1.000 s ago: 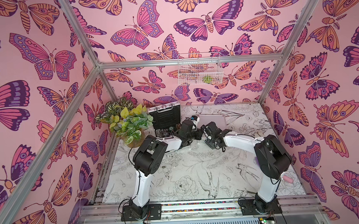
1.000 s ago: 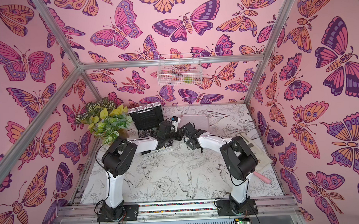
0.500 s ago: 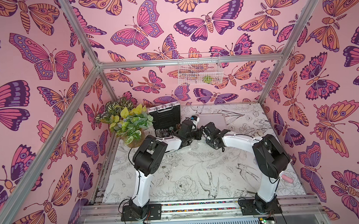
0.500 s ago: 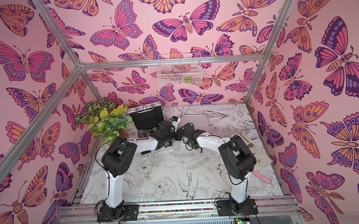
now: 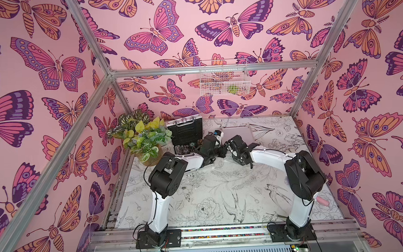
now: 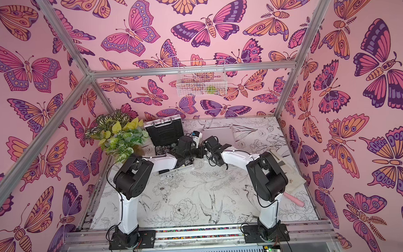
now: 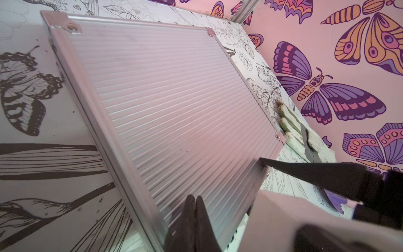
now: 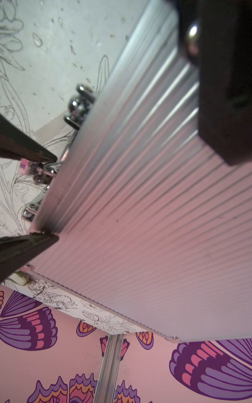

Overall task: Close the poker set cases
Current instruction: Fasten the fastener on the poker set case.

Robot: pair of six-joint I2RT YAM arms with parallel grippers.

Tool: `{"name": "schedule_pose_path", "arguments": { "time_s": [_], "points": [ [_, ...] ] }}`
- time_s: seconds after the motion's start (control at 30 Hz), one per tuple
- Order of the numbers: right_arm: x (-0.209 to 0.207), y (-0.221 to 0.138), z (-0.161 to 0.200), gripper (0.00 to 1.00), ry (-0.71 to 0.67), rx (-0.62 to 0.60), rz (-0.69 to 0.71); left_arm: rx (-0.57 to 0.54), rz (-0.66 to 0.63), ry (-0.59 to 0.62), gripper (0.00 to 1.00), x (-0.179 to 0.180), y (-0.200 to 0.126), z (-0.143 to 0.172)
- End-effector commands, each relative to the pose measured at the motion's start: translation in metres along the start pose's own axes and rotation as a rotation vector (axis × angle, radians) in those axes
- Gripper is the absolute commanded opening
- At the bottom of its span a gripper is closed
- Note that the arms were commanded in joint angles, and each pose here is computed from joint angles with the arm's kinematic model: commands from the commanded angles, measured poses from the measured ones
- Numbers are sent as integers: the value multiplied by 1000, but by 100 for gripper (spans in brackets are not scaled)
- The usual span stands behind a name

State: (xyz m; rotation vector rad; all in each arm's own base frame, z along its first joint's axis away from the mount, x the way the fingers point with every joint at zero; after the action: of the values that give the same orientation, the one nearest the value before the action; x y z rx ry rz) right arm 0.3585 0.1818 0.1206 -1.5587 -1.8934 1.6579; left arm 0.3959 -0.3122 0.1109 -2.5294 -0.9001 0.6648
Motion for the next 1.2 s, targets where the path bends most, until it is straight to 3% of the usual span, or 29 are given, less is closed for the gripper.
{"name": "schedule_pose_path", "arguments": {
  "time_s": [0.0,0.6,0.77,1.0,1.17],
  "points": [
    [25,15,30,46,-88,137,-200,588,-145,-172,0,27,-9,157],
    [24,27,15,7,-186,152,-242,590,-144,-171,0,29,-9,158],
    [23,25,12,5,-186,143,-257,590,-144,-171,0,29,-9,158],
    [5,4,-7,7,-69,39,-251,585,-136,-163,0,28,-10,155],
    [-22,-23,-25,37,97,-110,-174,576,-128,-157,0,26,-12,150]
  ]
}}
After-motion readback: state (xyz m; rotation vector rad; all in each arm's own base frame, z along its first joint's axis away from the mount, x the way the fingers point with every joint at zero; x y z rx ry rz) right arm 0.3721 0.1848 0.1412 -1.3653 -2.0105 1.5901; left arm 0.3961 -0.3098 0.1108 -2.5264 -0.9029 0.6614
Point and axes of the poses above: each gripper's point midway between its finger pads, its own y axis out along the fingers, its own x axis along the line the jaws close on, z = x × y, the point moved 7 cm from there along -y, back along the fingers, and after that the axes turned 15 degrees about y, right-handed, at the moved point
